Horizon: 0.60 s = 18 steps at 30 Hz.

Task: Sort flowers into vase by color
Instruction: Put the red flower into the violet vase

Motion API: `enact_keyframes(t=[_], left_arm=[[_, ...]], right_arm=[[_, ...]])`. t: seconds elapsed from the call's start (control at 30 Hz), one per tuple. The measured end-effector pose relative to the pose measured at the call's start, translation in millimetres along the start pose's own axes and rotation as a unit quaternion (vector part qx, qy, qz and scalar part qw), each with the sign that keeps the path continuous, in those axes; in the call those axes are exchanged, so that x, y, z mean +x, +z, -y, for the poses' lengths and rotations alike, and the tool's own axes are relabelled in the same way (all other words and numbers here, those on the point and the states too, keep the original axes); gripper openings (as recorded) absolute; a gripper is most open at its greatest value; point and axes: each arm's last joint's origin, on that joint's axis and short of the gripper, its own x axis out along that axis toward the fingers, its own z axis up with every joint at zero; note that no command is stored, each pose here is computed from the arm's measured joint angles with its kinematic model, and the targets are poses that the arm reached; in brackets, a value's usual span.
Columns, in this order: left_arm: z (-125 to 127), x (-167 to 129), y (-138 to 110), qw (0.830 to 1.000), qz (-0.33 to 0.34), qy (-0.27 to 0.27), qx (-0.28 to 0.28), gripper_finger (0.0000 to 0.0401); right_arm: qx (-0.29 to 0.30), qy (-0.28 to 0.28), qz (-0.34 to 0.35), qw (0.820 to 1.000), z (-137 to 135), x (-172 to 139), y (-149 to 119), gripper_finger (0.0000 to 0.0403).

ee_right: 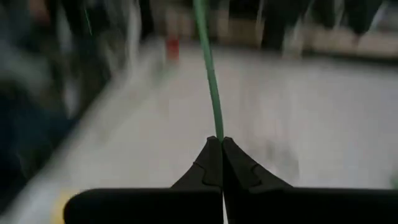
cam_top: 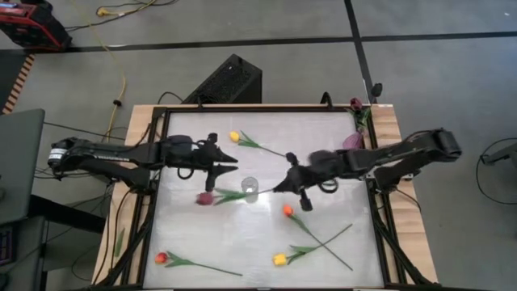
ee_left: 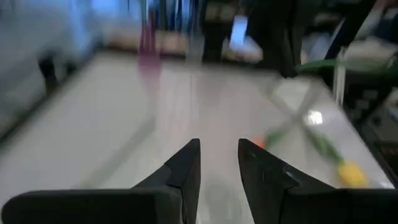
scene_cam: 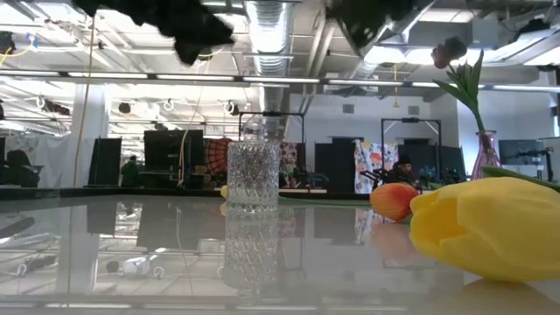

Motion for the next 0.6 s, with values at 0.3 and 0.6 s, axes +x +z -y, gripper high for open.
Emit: enact_keyframes(t=[0.3, 0.6], left_arm=[[13, 11, 21, 0.964, 0.236, -0.079, 0.089, 0.009], [14, 37, 24, 0.961, 0.247, -0.094, 0.082, 0.009]], right_arm=[[0.075, -0.037, 0.295, 0.952, 2, 1, -13, 0.0018], [0.078, -0.049, 0.318, 0.943, 5, 40, -21, 0.0019]])
